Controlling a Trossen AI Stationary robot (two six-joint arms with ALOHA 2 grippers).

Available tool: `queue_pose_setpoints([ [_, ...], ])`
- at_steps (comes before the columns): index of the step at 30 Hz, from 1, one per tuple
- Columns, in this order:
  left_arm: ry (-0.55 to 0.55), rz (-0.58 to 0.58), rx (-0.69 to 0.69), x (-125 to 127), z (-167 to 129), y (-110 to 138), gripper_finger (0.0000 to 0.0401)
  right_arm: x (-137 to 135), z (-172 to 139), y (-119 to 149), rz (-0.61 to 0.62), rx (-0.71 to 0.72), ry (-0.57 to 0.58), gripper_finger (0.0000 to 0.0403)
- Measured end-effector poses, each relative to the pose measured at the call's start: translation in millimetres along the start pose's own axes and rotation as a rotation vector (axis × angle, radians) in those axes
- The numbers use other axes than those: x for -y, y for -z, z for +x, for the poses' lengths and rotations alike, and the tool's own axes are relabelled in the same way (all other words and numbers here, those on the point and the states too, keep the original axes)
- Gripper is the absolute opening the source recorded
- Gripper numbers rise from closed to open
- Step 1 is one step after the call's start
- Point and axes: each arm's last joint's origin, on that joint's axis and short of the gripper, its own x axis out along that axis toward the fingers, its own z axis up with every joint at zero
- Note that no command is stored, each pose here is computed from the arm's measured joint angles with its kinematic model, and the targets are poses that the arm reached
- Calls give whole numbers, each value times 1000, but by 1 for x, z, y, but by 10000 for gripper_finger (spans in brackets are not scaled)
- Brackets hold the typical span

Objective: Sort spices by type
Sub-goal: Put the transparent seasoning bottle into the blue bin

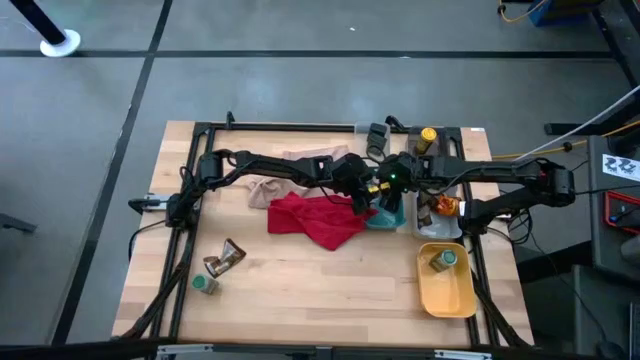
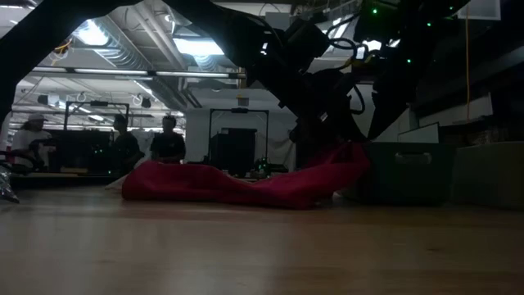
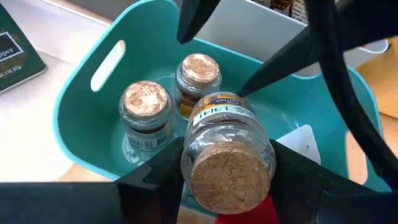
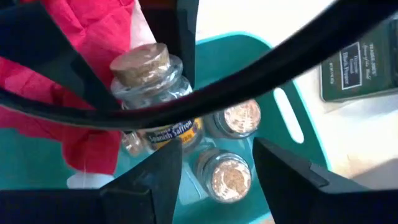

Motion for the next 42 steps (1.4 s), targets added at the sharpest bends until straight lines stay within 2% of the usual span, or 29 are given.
queue_pose_setpoints([
  [7, -3, 26, -6, 0, 0, 1, 180, -1, 9, 6, 16, 17, -1, 198],
  [24, -1, 180, -3, 0, 0, 1, 180, -1, 10, 8, 85, 6, -1, 198],
  [42, -28, 181, 8, 0, 0, 0, 180, 0, 10, 8, 134, 12, 28, 198],
])
